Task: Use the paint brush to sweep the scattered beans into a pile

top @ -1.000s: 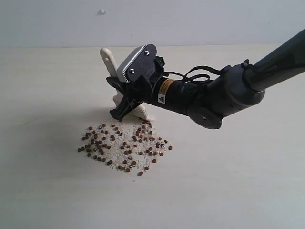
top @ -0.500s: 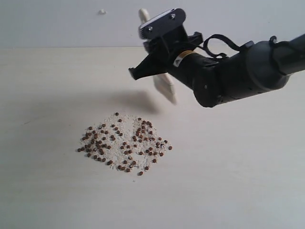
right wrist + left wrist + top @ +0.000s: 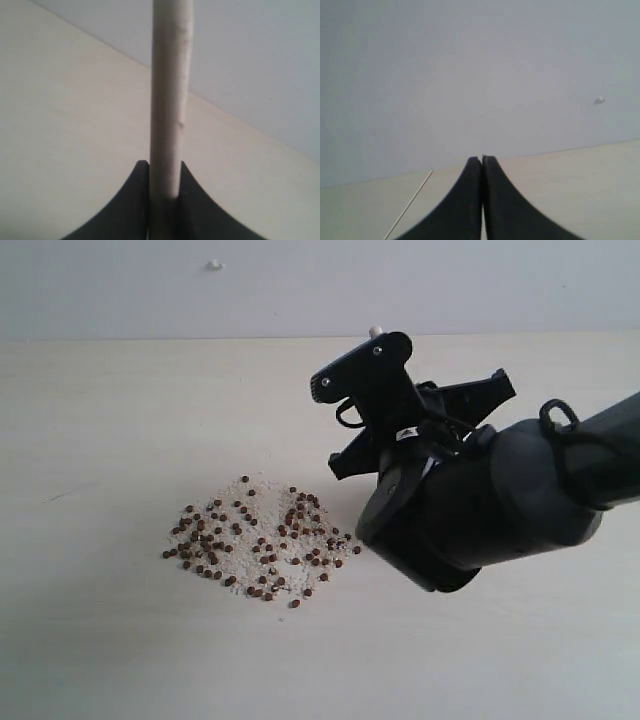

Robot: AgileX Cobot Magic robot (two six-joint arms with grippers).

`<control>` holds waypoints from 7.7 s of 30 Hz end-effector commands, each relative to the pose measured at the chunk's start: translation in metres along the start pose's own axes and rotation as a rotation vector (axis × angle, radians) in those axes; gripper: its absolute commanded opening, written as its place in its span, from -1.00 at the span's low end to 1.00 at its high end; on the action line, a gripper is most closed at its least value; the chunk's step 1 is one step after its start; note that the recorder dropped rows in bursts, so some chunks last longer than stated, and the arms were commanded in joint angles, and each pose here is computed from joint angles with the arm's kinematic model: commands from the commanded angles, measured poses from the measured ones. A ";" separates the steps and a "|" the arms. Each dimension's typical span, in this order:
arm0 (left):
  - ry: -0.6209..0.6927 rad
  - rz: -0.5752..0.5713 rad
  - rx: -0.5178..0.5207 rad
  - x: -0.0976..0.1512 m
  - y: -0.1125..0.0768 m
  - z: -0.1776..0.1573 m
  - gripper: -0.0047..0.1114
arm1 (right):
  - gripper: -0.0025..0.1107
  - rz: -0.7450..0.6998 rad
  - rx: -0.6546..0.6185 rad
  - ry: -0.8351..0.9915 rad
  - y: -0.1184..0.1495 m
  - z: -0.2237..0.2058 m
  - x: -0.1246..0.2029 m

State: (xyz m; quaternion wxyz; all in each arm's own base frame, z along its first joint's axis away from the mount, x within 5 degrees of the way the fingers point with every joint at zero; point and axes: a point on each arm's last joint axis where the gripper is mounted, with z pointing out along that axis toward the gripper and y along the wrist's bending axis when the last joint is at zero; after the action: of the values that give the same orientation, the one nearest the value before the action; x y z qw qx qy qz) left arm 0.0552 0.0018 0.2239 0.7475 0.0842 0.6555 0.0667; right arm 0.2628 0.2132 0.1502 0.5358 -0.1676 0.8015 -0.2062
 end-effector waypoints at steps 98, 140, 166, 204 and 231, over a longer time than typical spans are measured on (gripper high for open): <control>-0.007 -0.004 0.032 0.001 -0.002 0.000 -0.92 | -0.96 -0.057 -1.220 -0.793 0.013 -0.113 -0.073; -0.007 -0.004 0.031 0.001 -0.002 0.000 -0.92 | -0.96 0.109 -1.660 -0.488 0.060 0.001 0.008; -0.007 -0.004 0.030 0.001 -0.002 0.000 -0.92 | -0.96 0.334 -1.650 -0.396 0.039 0.028 -0.031; -0.007 -0.004 0.030 0.001 -0.002 0.000 -0.92 | -0.96 -0.117 -1.808 -0.469 0.063 0.036 -0.004; -0.007 -0.004 0.030 0.001 -0.002 0.000 -0.92 | -0.96 -0.018 -1.787 -0.482 0.043 0.046 -0.087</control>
State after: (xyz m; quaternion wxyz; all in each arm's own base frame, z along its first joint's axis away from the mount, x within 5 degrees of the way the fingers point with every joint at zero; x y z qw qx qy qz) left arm 0.0553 0.0006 0.2239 0.7480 0.0906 0.6548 0.0595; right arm 0.3358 0.2885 0.1554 0.3443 -0.5593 0.5408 0.5255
